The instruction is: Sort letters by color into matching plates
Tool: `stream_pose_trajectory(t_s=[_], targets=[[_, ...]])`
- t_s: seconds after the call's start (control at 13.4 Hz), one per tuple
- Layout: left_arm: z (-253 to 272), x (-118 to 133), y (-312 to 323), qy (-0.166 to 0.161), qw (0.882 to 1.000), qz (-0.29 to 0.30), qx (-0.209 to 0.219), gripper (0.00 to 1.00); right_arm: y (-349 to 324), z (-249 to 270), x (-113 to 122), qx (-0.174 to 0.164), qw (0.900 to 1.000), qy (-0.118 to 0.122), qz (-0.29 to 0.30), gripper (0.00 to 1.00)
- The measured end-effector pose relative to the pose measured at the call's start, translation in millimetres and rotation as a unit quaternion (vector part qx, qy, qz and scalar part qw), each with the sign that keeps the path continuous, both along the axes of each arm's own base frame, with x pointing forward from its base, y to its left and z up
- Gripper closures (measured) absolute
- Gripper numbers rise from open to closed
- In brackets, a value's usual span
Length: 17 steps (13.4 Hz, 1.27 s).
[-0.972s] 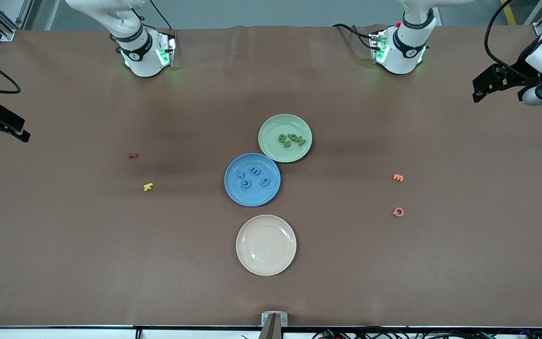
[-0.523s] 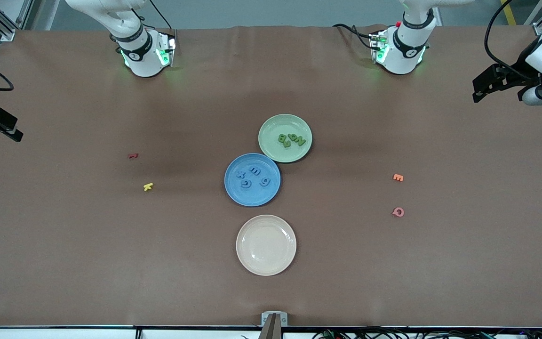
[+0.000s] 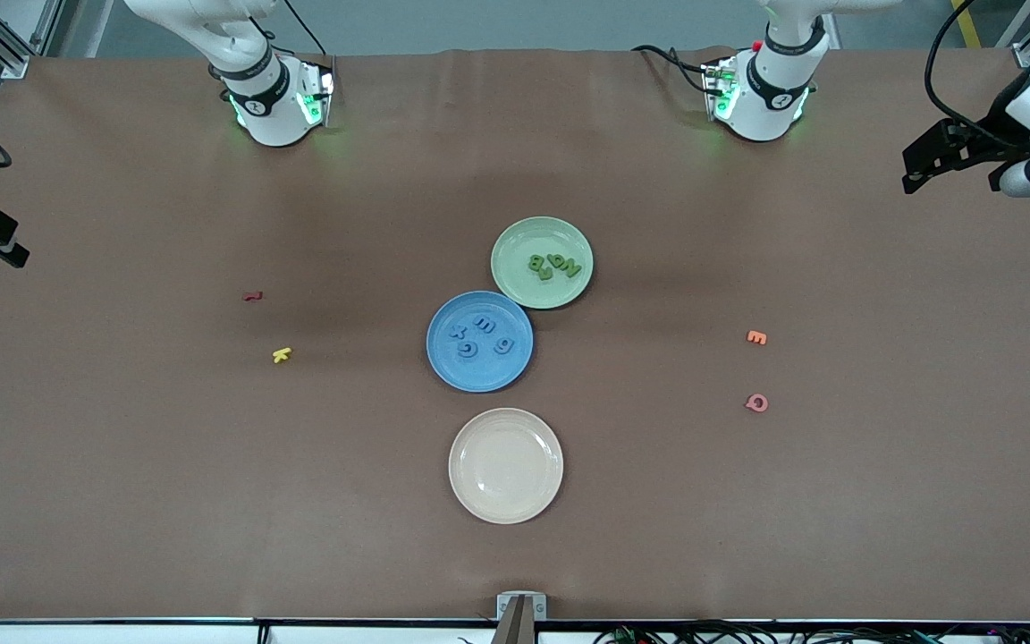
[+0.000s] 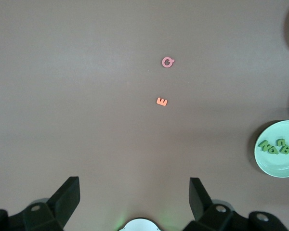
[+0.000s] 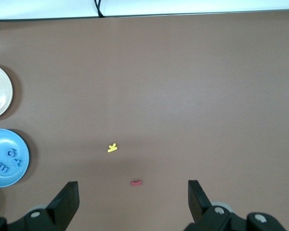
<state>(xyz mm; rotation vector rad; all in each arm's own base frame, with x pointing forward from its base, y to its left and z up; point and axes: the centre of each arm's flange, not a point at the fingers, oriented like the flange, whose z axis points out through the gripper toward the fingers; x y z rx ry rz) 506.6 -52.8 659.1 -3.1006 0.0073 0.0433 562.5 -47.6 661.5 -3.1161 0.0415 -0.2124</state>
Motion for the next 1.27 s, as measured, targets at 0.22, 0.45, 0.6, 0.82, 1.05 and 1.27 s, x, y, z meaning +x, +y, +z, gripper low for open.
stream_pose_trajectory(t_s=[0.22,0.45,0.6,0.82,1.05,1.27], targets=[[5.4,0.1,1.7,-0.006,1.0,0.002,-0.001,0.0,-0.4,3.3,-0.2,0.0,1.0,-0.003,0.0,0.0],[7.0,-0.1,1.3,-0.007,1.0,0.0,-0.001,0.0,-0.3,1.8,0.1,0.0,1.0,0.0,0.0,0.0],[6.9,-0.6,-1.3,-0.006,1.0,-0.003,-0.001,0.0,-0.5,-1.0,-1.9,0.001,1.0,0.015,0.0,0.0],[6.7,-0.9,-2.2,-0.005,1.0,-0.004,0.0,0.0,-3.2,-0.3,-5.0,0.001,1.0,0.028,-0.003,0.0],[6.9,-1.0,-2.6,-0.005,1.0,-0.005,0.0,0.0,-3.7,-0.4,-5.4,0.001,1.0,0.03,-0.003,0.0],[6.9,-1.0,-2.6,-0.005,1.0,-0.011,-0.001,0.0,-3.7,-0.8,-4.9,0.001,1.0,0.031,-0.003,0.0]])
